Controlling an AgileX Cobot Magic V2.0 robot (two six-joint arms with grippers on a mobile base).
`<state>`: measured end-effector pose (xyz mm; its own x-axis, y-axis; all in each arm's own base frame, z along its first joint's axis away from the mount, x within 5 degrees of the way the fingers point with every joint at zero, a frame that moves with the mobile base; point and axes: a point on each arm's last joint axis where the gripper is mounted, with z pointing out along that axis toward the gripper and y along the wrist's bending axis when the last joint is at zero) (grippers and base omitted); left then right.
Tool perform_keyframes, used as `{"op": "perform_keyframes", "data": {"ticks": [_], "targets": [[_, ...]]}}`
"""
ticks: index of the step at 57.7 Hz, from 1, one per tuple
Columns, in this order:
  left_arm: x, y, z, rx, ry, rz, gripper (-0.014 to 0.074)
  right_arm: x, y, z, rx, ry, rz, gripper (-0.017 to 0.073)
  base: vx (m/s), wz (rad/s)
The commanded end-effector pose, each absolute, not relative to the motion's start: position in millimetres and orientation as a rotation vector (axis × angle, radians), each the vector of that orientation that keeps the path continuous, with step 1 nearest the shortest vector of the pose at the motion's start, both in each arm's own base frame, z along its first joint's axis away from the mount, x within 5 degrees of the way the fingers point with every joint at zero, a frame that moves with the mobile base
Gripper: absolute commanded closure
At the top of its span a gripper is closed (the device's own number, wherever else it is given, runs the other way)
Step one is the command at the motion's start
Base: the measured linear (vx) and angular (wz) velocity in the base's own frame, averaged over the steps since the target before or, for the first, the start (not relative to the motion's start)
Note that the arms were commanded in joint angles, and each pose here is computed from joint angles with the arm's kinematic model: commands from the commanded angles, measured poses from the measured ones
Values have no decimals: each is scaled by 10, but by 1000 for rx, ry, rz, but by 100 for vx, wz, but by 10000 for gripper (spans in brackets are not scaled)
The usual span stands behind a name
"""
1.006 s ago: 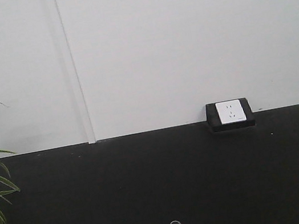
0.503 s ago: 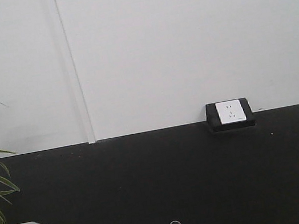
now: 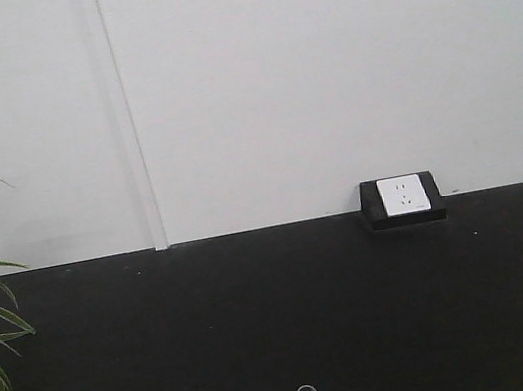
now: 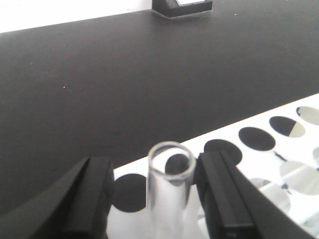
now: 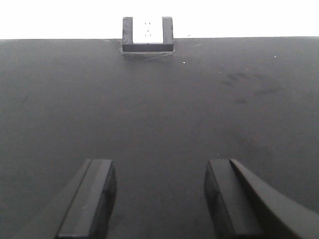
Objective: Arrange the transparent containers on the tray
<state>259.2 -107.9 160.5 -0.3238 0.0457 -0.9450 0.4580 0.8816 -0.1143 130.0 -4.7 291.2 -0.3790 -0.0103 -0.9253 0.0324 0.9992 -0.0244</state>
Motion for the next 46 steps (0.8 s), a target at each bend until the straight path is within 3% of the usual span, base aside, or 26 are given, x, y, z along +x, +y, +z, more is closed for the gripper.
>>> {"op": "perform_keyframes", "data": {"ticks": [1,28,46], "targets": [[2646,-1117,1817,339,1745,-470,158,1337,-49,3077,12,1859,-49,86,0,0],[2616,-1109,1975,336,1677,-477,504,1347,-46,3116,17,1815,-40,90,0,0],[2371,-1010,2582,325,1501,-465,531,1353,-42,3139,29,1789,-24,90,0,0]]}}
